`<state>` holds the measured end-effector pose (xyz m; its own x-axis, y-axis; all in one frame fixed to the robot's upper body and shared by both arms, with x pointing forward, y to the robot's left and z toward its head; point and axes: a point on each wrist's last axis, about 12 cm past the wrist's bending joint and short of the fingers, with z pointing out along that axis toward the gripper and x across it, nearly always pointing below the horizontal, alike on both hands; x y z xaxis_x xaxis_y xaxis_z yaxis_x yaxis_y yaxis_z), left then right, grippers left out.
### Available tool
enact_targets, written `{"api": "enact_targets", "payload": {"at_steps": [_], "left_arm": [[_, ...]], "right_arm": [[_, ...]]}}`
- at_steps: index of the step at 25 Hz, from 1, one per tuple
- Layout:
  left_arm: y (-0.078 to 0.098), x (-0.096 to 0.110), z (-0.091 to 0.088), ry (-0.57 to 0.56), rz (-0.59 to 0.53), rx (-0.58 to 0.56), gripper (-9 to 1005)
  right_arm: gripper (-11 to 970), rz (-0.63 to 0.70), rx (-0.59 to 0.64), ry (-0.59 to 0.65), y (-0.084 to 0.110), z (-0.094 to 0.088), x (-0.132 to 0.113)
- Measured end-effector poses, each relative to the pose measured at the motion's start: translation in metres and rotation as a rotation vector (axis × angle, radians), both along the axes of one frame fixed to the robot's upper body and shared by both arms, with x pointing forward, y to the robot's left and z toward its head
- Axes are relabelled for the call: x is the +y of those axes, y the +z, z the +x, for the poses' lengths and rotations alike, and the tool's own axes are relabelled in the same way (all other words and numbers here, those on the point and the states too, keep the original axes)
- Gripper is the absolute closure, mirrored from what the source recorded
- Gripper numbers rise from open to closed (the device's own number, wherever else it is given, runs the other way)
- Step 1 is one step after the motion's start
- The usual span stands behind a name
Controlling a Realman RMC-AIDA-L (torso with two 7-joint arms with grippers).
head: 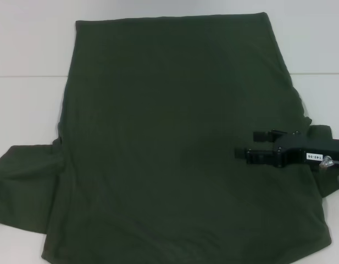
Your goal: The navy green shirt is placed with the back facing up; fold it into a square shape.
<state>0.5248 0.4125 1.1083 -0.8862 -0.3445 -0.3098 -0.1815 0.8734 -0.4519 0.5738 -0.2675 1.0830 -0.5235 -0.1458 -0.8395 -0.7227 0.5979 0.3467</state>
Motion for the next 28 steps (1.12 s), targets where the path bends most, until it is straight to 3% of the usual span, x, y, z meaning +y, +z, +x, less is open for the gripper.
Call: {"api": "enact_targets", "payload": {"at_steps": [5,17,28], "left_arm": [[0.003,-0.003,0.005,-0.011,-0.005,-0.018,981],[0.043,-0.013,0.032,-0.136,0.091,0.040,981],[0.053,-0.010,0.034,-0.117,0.130,0.035,979]], "right_arm": [[12,-0.001,-0.005,0.003,0.002,0.001,0.001],[13,-0.003,-0.008,0.012,0.003,0.003,0.002],[13,-0.002,-0.005,0.009,0.002,0.002,0.001]]}}
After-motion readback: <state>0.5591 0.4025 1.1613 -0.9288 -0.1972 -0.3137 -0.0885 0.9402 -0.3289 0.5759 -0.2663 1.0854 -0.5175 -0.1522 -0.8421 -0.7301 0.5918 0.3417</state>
